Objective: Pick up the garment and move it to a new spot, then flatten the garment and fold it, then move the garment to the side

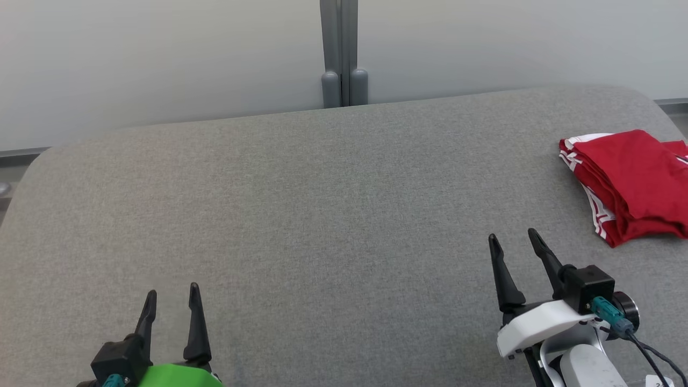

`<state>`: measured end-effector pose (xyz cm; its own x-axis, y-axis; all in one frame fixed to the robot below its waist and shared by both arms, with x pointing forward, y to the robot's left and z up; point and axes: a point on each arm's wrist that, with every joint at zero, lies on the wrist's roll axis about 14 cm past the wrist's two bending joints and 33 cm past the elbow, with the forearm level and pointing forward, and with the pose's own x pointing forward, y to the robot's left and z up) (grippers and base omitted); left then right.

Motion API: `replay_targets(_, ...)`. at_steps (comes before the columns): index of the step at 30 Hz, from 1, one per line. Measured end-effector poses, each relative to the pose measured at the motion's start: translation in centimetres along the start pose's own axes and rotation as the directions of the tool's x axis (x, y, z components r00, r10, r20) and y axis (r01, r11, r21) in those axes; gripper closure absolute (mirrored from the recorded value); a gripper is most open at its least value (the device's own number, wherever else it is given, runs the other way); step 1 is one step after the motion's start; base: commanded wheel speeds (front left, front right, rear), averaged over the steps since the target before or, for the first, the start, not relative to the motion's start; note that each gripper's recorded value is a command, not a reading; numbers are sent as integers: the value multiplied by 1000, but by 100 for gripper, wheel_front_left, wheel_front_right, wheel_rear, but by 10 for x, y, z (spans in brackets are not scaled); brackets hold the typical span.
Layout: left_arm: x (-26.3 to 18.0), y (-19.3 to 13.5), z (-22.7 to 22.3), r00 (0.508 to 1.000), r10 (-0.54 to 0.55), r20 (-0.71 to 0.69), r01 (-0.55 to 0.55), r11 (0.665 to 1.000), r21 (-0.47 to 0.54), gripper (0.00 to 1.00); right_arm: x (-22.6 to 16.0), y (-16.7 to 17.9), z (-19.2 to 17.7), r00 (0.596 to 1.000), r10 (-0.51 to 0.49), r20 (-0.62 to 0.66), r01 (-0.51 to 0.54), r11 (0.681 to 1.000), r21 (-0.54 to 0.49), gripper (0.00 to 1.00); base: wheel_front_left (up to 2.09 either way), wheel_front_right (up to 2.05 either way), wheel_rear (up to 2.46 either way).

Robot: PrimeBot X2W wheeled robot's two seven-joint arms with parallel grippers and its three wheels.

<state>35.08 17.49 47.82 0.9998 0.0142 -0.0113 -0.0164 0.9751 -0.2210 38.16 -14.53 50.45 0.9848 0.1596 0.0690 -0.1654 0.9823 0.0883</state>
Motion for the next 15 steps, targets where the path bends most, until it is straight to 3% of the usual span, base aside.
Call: replay_targets(15, -2, -7, -2, 1000, -22, -6, 22, 1000, 0, 0, -6, 5, 4, 1000, 7, 18, -8, 1000, 25, 0, 0, 0, 0)
